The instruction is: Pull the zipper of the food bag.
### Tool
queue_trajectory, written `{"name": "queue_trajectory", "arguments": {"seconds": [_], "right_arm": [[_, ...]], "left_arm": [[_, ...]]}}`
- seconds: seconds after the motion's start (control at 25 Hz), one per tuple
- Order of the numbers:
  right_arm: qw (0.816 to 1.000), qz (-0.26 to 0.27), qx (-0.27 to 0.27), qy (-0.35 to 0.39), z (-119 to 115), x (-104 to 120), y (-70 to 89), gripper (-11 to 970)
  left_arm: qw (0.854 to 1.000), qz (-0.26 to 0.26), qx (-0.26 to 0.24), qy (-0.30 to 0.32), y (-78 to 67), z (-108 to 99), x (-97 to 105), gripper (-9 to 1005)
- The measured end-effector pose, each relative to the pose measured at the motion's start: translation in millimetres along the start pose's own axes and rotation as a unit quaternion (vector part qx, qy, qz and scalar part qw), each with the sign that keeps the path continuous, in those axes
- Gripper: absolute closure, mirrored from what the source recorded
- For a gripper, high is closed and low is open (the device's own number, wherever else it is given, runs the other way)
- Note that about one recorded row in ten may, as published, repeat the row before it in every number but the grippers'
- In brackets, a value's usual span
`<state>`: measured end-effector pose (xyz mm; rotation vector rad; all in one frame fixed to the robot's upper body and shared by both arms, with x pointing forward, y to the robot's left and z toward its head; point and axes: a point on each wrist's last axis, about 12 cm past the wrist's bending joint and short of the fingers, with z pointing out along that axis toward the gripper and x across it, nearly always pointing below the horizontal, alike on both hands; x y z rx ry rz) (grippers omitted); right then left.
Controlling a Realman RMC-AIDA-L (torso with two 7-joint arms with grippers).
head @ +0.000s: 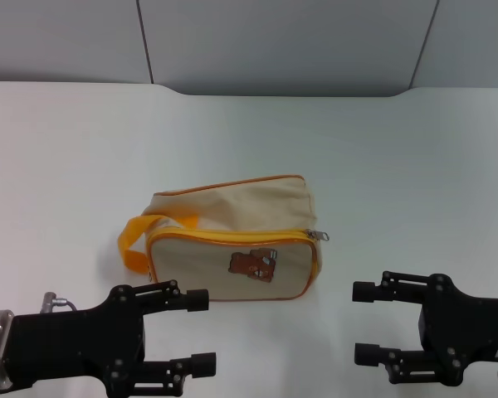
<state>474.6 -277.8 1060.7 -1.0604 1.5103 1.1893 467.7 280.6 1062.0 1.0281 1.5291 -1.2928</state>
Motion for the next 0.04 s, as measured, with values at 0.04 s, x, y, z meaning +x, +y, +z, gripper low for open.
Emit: {"name": "queue_trajectory", "arguments": {"seconds": [0.04], "right_arm": [[1.0,0.0,-0.001,0.001,0.3,0.2,0.1,215]], "left_arm": [[1.0,0.0,0.0,0.0,0.0,0.0,0.0,213]]}}
